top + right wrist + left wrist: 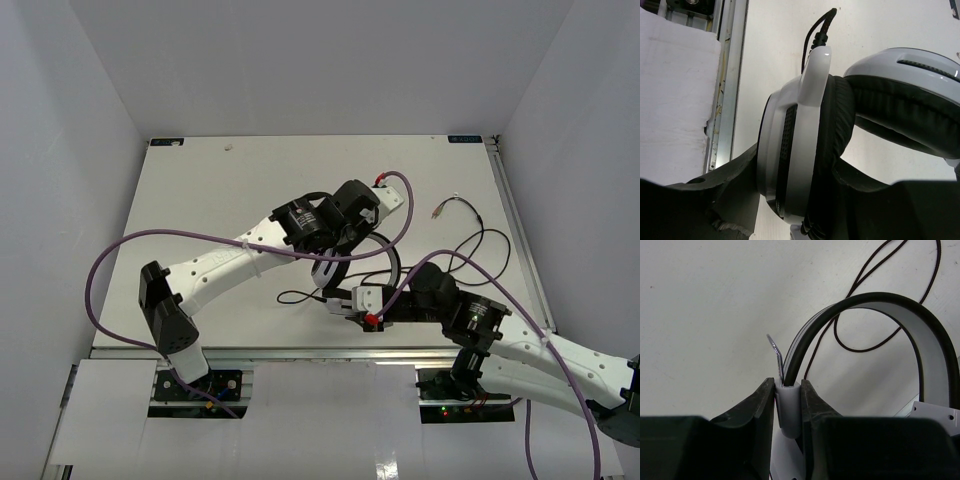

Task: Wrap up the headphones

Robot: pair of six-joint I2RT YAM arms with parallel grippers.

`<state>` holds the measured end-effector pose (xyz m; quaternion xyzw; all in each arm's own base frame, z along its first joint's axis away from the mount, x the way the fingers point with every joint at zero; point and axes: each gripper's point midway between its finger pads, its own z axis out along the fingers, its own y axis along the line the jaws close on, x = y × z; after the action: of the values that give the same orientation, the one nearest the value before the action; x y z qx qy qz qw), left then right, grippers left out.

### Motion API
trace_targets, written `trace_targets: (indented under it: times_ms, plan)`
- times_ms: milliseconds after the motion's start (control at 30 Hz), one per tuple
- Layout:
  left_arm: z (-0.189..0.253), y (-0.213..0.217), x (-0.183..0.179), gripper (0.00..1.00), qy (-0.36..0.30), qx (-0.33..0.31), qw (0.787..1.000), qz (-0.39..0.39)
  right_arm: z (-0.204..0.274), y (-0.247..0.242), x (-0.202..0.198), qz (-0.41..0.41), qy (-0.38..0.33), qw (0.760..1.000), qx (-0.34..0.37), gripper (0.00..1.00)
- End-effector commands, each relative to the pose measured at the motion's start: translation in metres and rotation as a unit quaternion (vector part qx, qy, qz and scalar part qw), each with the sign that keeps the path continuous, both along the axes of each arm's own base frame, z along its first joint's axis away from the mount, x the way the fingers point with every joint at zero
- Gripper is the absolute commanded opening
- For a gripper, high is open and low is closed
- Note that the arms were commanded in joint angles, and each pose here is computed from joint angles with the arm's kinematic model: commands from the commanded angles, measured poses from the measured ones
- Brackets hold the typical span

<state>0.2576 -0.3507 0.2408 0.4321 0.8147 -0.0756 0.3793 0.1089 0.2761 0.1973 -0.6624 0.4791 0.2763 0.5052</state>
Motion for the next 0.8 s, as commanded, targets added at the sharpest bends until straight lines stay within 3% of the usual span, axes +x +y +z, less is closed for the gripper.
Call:
trace_targets:
  times_ms: [0,133,233,400,600,767]
  plan:
    - [-0.009,-0.007,-0.015,0.0,0.026,-0.009,0.999,-0.023,0.057,0.005,0.022,-0.036,-0.083,0.992,0.087,0.08]
    - [-0.008,-0.007,-0.011,0.0,0.019,-0.017,1.0,-0.011,0.074,0.0,0.031,-0.07,-0.101,0.985,0.121,0.12]
    - [-0.007,-0.005,-0.004,0.0,0.01,-0.028,0.999,0.024,0.084,-0.007,0.044,-0.12,-0.098,0.977,0.145,0.35]
    - [-0.004,0.003,0.014,0.0,-0.012,-0.043,0.995,0.086,0.099,-0.024,0.067,-0.216,-0.08,0.954,0.191,0.52]
    - [-0.001,0.013,0.027,0.0,-0.016,-0.066,0.99,0.125,0.098,-0.03,0.07,-0.234,-0.074,0.946,0.212,0.71]
    - [0.003,0.025,0.036,0.0,-0.031,-0.069,0.985,0.157,0.097,-0.033,0.072,-0.245,-0.069,0.943,0.215,0.76]
